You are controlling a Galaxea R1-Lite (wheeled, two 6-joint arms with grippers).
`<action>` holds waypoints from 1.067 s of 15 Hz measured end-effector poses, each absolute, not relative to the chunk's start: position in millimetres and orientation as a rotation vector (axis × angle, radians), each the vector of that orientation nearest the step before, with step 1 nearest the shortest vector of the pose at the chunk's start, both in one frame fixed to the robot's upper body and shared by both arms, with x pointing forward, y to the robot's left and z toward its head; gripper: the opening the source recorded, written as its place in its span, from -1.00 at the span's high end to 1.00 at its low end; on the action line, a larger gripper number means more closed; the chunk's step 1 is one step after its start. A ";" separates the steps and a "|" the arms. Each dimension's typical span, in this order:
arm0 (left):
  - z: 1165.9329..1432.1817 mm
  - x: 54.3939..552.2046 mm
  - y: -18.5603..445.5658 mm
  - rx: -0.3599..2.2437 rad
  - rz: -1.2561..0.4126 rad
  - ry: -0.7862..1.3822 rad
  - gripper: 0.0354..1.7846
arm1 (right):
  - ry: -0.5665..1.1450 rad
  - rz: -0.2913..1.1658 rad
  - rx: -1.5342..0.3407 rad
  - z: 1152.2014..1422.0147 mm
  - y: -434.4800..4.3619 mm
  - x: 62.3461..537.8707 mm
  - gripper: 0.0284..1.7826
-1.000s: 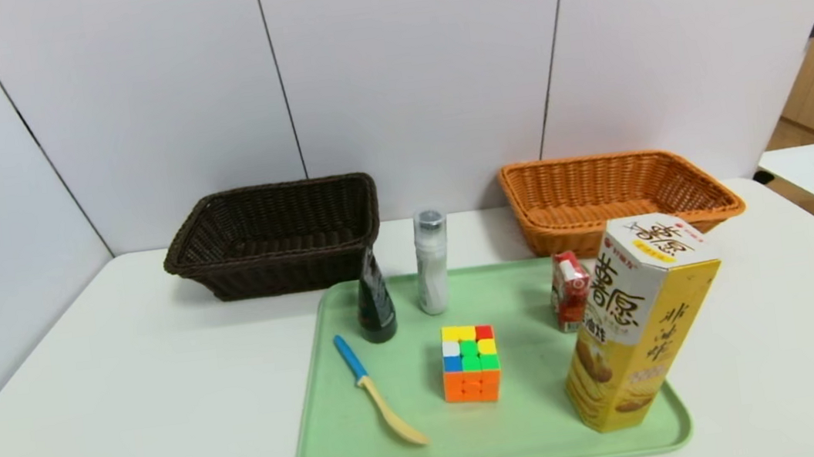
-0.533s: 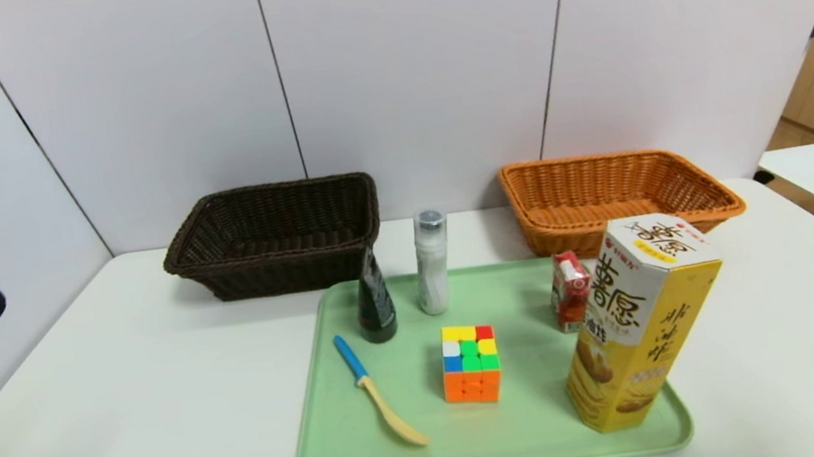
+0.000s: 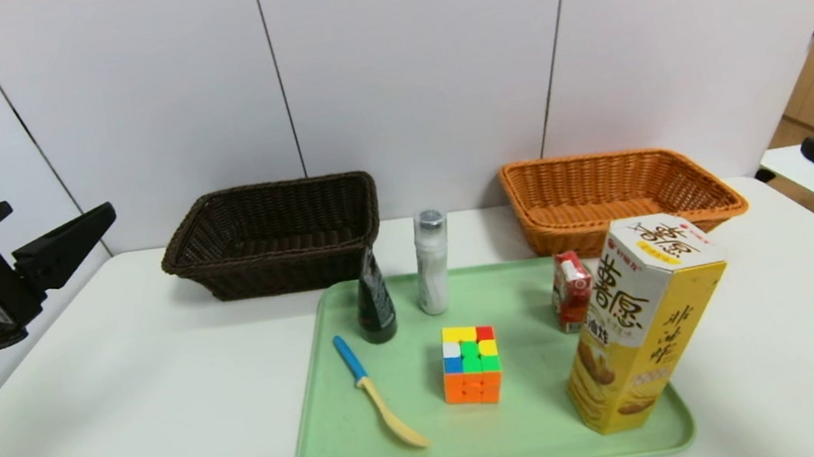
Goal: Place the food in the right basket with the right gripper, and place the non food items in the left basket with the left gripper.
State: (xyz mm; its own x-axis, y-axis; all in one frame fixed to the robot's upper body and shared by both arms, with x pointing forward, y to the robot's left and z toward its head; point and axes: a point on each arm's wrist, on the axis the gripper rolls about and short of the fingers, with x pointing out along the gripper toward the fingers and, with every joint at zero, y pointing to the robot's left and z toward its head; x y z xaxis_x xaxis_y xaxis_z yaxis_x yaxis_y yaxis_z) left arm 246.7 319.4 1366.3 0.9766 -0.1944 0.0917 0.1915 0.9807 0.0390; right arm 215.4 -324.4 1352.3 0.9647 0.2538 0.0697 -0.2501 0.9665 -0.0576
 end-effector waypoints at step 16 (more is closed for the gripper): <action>1359.9 257.3 317.3 0.026 -0.205 -0.072 -0.89 | 0.156 0.787 0.032 1277.4 -312.8 191.1 -0.90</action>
